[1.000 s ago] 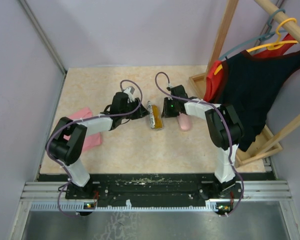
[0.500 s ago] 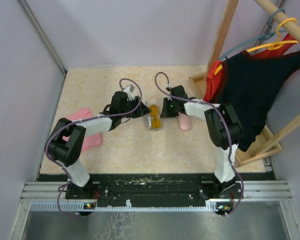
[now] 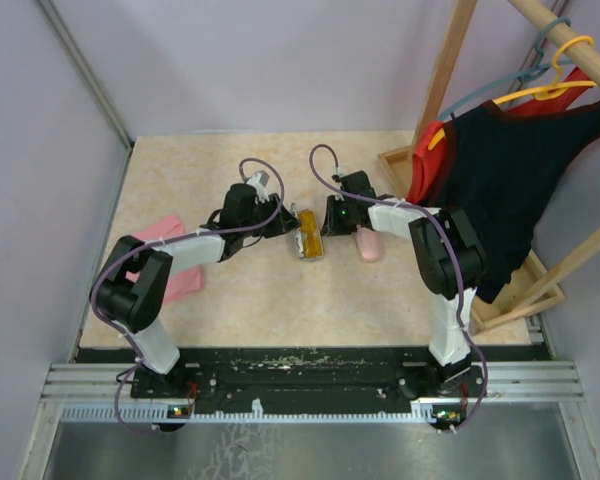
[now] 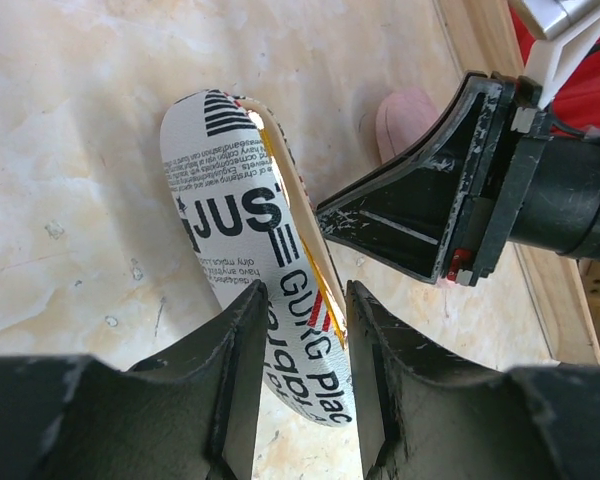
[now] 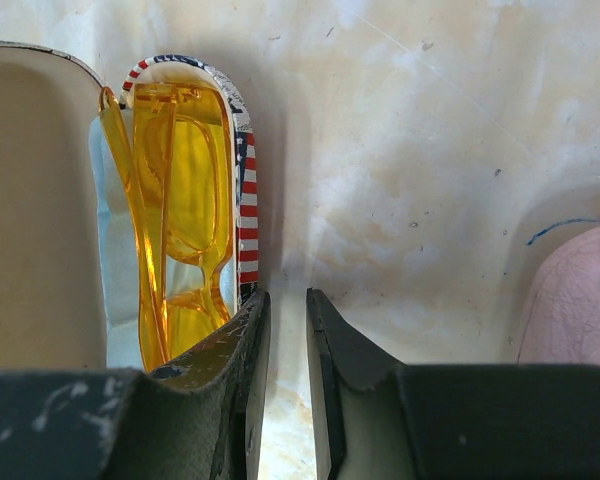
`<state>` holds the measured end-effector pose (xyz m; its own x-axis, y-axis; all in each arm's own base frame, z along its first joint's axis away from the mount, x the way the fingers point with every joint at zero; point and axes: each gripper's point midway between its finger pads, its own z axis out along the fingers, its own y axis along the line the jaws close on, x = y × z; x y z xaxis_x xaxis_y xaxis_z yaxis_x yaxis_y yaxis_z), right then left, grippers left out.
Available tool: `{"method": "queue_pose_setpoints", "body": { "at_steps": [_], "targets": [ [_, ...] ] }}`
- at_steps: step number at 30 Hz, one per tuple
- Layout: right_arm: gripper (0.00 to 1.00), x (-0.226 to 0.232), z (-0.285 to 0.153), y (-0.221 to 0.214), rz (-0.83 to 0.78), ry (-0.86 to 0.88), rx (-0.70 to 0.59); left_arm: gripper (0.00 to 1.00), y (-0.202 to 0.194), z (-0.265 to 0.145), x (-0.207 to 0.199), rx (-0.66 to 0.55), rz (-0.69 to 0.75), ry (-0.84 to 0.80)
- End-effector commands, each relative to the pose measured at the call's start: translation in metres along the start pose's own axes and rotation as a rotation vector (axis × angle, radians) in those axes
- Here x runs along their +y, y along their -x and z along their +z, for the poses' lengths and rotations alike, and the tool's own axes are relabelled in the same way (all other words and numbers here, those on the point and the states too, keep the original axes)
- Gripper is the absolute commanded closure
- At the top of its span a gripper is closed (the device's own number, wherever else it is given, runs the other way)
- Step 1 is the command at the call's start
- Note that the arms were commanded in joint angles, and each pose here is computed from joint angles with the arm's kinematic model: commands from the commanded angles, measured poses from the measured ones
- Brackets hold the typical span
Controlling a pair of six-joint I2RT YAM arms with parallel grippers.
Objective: Organize the sunglasses
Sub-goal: Close the sunglasses case at the center of the board.
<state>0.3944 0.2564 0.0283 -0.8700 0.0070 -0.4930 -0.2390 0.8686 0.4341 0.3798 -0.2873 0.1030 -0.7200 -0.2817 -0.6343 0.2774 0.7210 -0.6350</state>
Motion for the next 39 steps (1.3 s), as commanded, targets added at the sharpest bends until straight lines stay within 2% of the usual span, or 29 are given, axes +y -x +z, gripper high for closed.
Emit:
{"method": "queue_pose_setpoints", "body": {
  "at_steps": [1, 6, 14, 39],
  "targets": [
    [0.78, 0.006, 0.001, 0.0, -0.004, 0.026, -0.007, 0.57, -0.011, 0.003, 0.007, 0.03, 0.01, 0.035],
    [0.78, 0.006, 0.002, 0.0, -0.004, 0.027, -0.006, 0.58, -0.016, 0.004, 0.01, 0.043, 0.005, 0.039],
    [0.78, 0.009, 0.003, -0.004, -0.008, 0.055, 0.012, 0.67, -0.018, 0.006, 0.008, 0.044, 0.008, 0.028],
    [0.79, 0.017, 0.007, -0.008, 0.011, 0.107, 0.026, 0.67, -0.047, 0.026, -0.001, 0.118, 0.038, 0.027]
  ]
}}
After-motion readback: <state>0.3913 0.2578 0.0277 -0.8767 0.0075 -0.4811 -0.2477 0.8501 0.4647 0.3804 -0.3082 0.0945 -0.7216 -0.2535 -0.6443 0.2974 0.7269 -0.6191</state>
